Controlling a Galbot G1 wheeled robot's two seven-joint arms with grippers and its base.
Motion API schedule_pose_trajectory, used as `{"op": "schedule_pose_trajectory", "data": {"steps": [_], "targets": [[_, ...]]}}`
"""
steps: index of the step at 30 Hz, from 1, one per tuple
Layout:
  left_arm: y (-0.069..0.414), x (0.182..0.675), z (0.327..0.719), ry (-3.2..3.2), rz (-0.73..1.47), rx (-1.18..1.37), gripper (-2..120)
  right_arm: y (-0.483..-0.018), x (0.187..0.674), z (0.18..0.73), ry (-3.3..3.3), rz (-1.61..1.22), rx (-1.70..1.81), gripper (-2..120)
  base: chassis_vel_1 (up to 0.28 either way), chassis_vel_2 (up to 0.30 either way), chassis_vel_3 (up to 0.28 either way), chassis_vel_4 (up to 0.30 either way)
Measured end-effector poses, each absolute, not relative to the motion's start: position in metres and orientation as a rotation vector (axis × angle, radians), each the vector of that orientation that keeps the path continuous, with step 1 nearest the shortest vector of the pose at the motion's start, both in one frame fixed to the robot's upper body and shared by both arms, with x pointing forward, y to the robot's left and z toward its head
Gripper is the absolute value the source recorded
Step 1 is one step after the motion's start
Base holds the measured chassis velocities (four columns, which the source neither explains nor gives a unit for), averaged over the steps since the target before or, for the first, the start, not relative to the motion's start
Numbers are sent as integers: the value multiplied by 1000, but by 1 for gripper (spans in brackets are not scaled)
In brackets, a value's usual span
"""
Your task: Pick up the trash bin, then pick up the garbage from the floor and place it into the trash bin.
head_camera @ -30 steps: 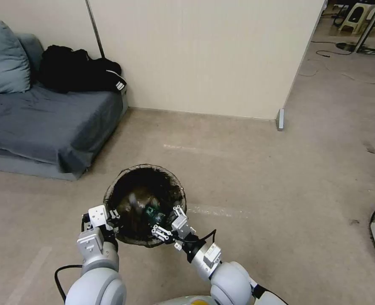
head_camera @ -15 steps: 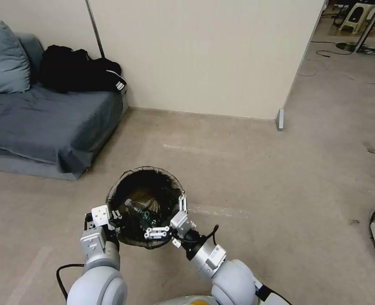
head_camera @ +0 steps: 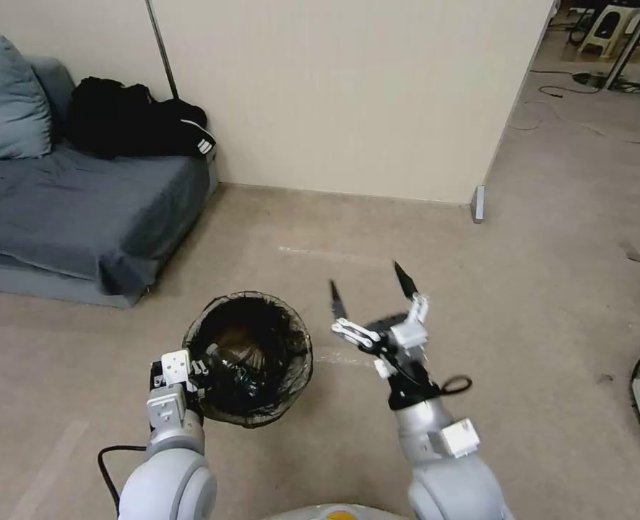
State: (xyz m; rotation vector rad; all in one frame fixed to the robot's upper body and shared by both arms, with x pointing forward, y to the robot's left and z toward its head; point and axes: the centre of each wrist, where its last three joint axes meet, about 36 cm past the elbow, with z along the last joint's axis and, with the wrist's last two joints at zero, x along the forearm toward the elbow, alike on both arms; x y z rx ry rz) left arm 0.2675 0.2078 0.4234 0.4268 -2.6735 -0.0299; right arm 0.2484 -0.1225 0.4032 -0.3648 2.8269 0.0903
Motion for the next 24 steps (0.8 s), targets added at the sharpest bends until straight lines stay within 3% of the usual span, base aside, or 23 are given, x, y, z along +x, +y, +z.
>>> {"op": "schedule_pose_trajectory", "data": {"steps": [5,24], "targets": [[207,267,420,-2697,-22,418,0,-120,238,379,2891,96,-305,100,0,0,0,0],[207,269,435,-2723,11,409,0,-130,250,368,2893,113,-258,100,5,5,3,4]]}}
